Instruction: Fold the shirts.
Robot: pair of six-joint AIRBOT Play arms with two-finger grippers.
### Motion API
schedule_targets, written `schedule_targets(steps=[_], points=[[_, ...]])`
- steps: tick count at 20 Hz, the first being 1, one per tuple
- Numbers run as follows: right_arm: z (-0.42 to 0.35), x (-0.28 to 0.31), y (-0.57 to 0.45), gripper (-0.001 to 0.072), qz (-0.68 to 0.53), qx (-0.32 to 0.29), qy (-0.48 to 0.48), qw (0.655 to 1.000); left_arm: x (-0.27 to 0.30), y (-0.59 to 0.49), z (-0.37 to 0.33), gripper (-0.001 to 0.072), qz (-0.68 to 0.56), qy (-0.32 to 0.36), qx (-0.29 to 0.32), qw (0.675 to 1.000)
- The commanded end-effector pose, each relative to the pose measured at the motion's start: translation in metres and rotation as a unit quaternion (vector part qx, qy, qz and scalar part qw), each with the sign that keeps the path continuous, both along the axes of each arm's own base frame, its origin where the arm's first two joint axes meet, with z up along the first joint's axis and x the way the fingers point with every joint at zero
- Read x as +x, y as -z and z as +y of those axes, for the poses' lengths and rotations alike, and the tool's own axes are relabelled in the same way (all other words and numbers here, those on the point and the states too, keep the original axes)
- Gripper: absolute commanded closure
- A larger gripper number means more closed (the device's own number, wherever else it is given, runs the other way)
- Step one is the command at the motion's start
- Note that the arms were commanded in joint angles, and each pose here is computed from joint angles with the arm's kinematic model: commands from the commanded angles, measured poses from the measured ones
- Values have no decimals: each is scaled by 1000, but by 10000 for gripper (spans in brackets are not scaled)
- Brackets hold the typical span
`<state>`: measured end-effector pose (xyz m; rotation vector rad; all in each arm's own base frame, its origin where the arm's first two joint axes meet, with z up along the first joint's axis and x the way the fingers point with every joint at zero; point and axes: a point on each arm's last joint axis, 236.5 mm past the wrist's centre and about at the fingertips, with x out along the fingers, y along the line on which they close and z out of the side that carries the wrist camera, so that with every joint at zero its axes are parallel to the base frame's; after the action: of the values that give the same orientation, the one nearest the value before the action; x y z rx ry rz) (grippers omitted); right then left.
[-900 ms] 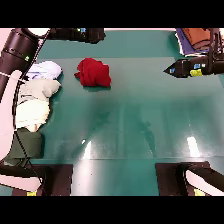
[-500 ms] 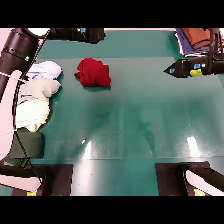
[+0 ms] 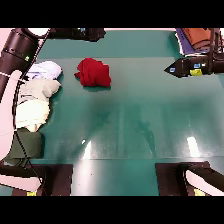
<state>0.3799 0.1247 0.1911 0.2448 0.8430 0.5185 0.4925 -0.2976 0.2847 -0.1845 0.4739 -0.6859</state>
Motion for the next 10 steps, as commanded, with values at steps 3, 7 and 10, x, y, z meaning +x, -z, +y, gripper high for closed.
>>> schedule_targets(steps=[3, 7, 10], points=[[-1, 6, -4, 693, -14, 3, 9, 1000, 31, 9, 49, 684, -71, -60, 127, 988], [1, 6, -6, 693, -15, 7, 8, 1000, 57, 64, 91, 191, 8, -107, 133, 985], [1, 6, -6, 693, -15, 7, 7, 1000, 79, 155, 129, 53, 132, -164, 115, 971]])
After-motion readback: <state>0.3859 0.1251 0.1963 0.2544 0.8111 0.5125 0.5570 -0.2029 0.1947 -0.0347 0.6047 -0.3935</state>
